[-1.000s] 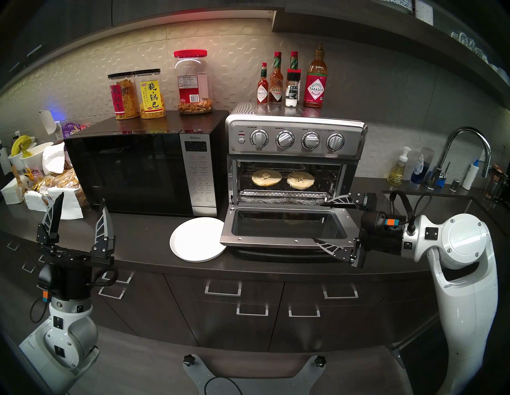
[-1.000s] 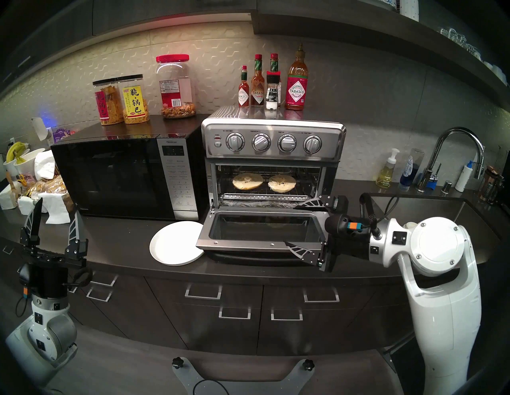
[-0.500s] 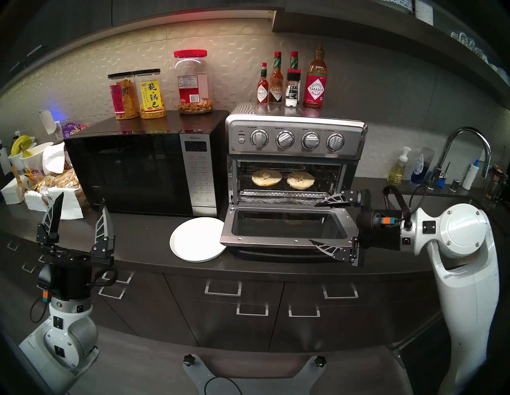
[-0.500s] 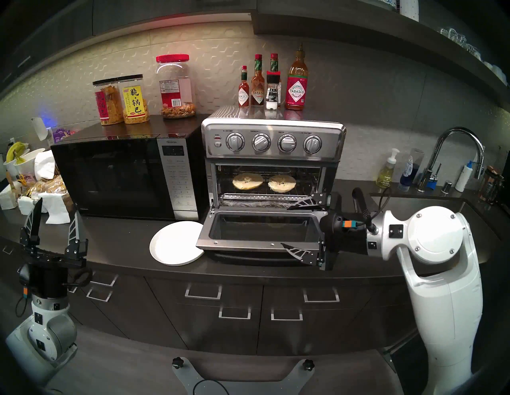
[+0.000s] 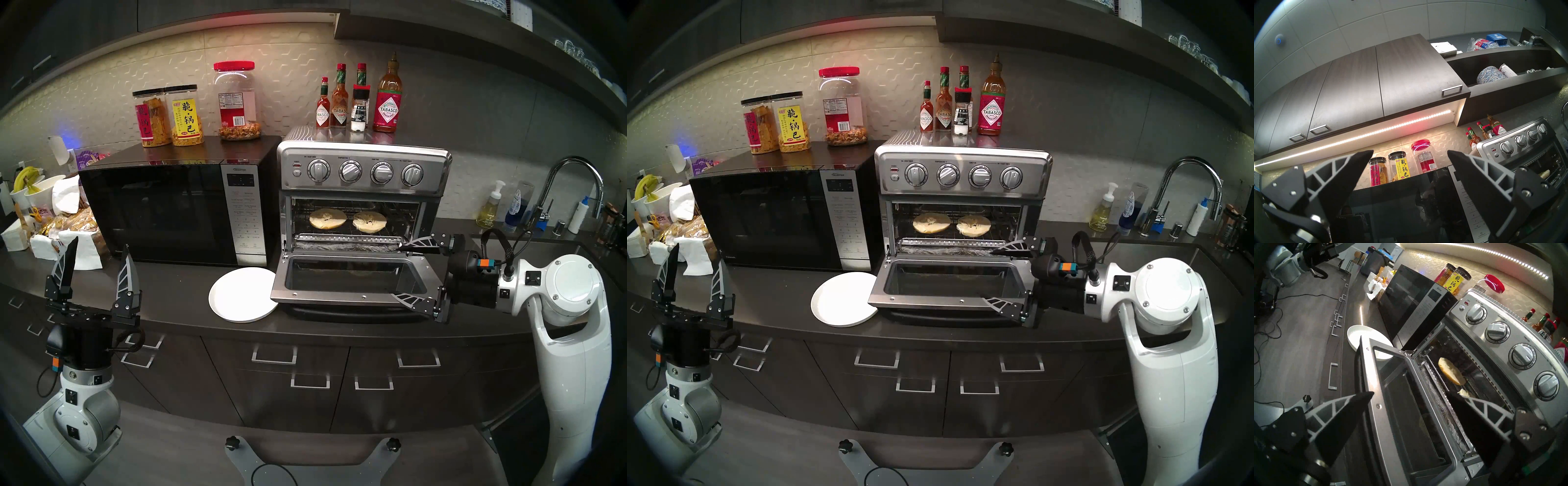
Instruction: Open the oven and place the bagel inside on the rack
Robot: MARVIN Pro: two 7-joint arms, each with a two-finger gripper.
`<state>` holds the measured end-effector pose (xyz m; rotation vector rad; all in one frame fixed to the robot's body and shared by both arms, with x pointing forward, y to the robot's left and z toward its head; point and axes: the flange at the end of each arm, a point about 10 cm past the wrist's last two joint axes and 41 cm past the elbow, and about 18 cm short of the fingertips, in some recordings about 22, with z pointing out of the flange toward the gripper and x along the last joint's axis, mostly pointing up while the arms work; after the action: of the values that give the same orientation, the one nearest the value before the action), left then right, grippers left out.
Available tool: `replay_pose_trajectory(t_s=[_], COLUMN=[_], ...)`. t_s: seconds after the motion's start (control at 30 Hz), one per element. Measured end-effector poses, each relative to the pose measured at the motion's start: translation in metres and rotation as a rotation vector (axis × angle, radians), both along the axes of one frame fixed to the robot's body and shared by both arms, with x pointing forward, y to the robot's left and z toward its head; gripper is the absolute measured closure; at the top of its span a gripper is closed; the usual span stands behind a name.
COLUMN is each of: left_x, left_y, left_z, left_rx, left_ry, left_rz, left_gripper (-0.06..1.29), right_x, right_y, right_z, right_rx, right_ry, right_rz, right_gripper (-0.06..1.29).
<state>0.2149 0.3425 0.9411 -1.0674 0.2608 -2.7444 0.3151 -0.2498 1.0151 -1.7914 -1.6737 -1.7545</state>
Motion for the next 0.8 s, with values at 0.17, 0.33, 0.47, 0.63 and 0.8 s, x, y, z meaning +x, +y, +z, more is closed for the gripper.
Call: replay_pose_trajectory(t_s=[0.17,0.33,0.47,0.63,0.8], left_x=[0.000,0.000,0.000,0.000,0.000], left_y=[0.000,0.000,0.000,0.000,0.000], left_z=[0.000,0.000,0.000,0.000,0.000], left_rx=[0.000,0.001,0.001,0.001,0.002], left_ry=[0.000,0.000,0.000,0.000,0.000], left_rz=[0.000,0.000,0.000,0.000,0.000], left_gripper=[0.01,0.01,0.01,0.01,0.01], right_x=[-0.002,-0.003,-0.004,-0.005,-0.004], right_y=[-0.005,-0.007,-0.007,-0.007,-0.006], right_z=[-0.008,-0.015,-0.018,-0.020,-0.020], right_rx=[0.078,0.133,0.155,0.168,0.168], right_ry=[0.044,0.079,0.097,0.112,0.123], right_rz=[-0.044,-0.071,-0.081,-0.089,-0.091], right_gripper=[0.00,0.00,0.00,0.00,0.00])
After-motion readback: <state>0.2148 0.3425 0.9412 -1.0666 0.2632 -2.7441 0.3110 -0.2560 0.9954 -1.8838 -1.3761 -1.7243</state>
